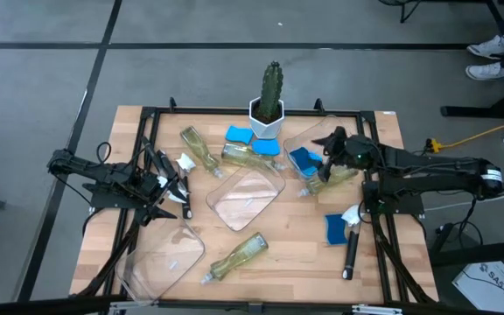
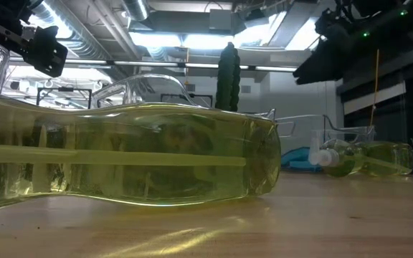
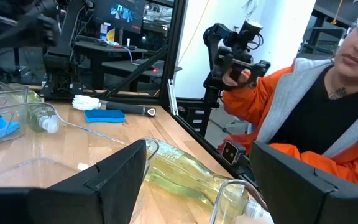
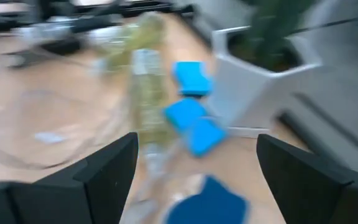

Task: Pick & Place Kitchen Sink Supplies
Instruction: Put the blue sponge into the top transparent bin

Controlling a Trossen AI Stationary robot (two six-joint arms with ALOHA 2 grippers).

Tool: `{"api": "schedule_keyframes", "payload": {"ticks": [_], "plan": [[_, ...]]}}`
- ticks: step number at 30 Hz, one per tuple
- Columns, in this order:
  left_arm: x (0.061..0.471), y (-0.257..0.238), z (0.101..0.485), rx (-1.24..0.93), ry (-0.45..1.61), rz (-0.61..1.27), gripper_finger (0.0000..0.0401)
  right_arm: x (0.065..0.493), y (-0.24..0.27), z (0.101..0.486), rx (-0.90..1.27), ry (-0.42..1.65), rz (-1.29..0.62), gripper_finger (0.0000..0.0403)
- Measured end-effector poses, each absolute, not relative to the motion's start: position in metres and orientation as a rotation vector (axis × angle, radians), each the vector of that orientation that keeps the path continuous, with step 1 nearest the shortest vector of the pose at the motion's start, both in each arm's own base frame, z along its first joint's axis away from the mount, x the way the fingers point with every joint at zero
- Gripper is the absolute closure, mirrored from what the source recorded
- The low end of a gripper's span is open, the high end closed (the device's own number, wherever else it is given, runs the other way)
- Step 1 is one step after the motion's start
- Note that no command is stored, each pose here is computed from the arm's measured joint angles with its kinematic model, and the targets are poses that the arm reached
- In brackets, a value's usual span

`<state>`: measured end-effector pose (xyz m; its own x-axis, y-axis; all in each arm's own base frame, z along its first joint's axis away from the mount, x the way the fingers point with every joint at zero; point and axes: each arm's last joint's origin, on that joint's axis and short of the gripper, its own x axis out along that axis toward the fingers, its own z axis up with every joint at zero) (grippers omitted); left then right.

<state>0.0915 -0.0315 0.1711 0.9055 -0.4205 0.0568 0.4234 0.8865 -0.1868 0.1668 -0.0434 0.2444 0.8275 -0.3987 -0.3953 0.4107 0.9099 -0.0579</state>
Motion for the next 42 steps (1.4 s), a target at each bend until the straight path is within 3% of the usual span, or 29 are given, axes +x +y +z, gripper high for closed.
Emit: {"api": "schedule_keyframes", "payload": {"ticks": [11, 24, 34, 42], "plan": [[0.092, -0.031, 0.171, -0.198, -0.015, -0.438, 0.012, 0.179, -0.022, 0.224, 0.253, 0.561, -0.205, 0.0079], [0.092, -0.031, 0.171, -0.198, -0.015, -0.438, 0.012, 0.197, 0.026, 0.239, 0.171, 0.809, 0.006, 0.0079], [0.092, -0.031, 0.171, -0.198, -0.015, -0.438, 0.012, 0.196, 0.038, 0.23, 0.148, 0.888, 0.045, 0.0079], [0.092, -0.031, 0.171, -0.198, -0.015, -0.438, 0.012, 0.196, 0.037, 0.23, 0.205, 0.887, -0.029, 0.0079]]}}
